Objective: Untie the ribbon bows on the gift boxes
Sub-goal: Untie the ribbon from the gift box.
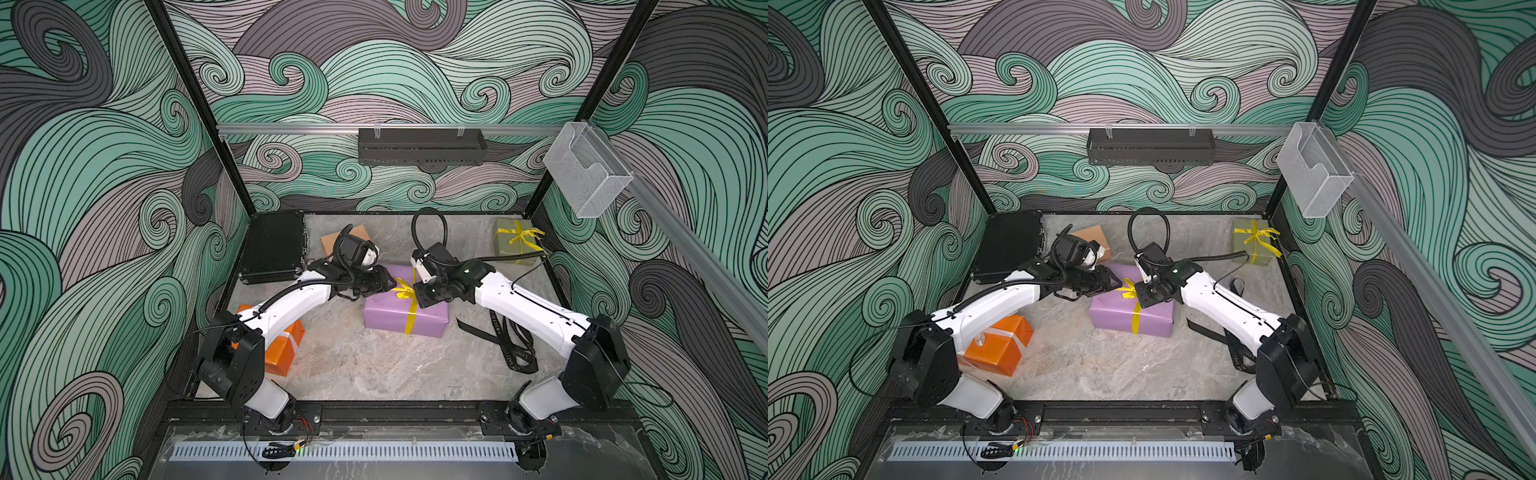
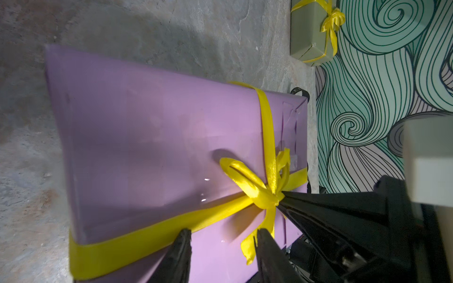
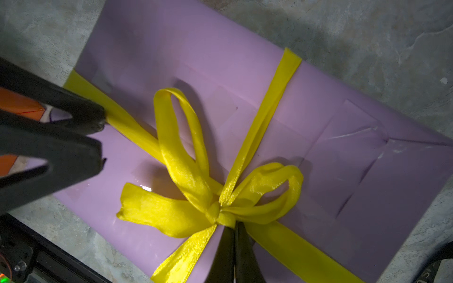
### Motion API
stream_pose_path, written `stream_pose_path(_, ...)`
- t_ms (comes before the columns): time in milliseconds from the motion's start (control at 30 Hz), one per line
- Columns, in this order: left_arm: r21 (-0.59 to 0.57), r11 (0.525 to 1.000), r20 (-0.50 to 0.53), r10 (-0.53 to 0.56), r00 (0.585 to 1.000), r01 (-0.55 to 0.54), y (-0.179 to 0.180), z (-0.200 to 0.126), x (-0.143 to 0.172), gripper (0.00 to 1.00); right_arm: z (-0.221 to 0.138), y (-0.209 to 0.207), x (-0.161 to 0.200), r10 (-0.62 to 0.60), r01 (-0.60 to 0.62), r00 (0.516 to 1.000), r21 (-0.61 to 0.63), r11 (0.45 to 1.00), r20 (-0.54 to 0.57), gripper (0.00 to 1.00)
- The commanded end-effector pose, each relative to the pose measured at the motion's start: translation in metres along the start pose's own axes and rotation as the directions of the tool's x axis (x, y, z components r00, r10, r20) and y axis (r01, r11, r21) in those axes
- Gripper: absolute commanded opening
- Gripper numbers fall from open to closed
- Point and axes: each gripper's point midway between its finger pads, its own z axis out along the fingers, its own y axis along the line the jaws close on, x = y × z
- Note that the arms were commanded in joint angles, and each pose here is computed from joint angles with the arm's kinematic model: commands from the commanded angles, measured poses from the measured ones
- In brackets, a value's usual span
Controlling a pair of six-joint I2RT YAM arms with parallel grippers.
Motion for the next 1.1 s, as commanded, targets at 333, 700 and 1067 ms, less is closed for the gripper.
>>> stream_pose_path(333, -0.063, 0.998, 0.010, -0.007, 1.000, 0.007, 0.003, -0.001, -0.003, 0.45, -0.032, 0.017, -0.009, 0.043, -0.035, 0.997, -0.117, 0.993, 0.068, 0.00)
stream_pose_path(700, -0.086, 0.996, 0.013, -0.012, 1.000, 0.013, 0.005, -0.003, -0.004, 0.44, -0.060, 0.033, -0.017, 0.152, -0.107, 0.981, -0.306, 0.946, 0.125, 0.00)
stream_pose_path(1067, -0.084, 0.996, 0.027, -0.005, 1.000, 0.007, 0.003, -0.008, -0.006, 0.44, -0.091, 0.039, -0.027, 0.219, -0.128, 0.956, -0.395, 0.910, 0.194, 0.00)
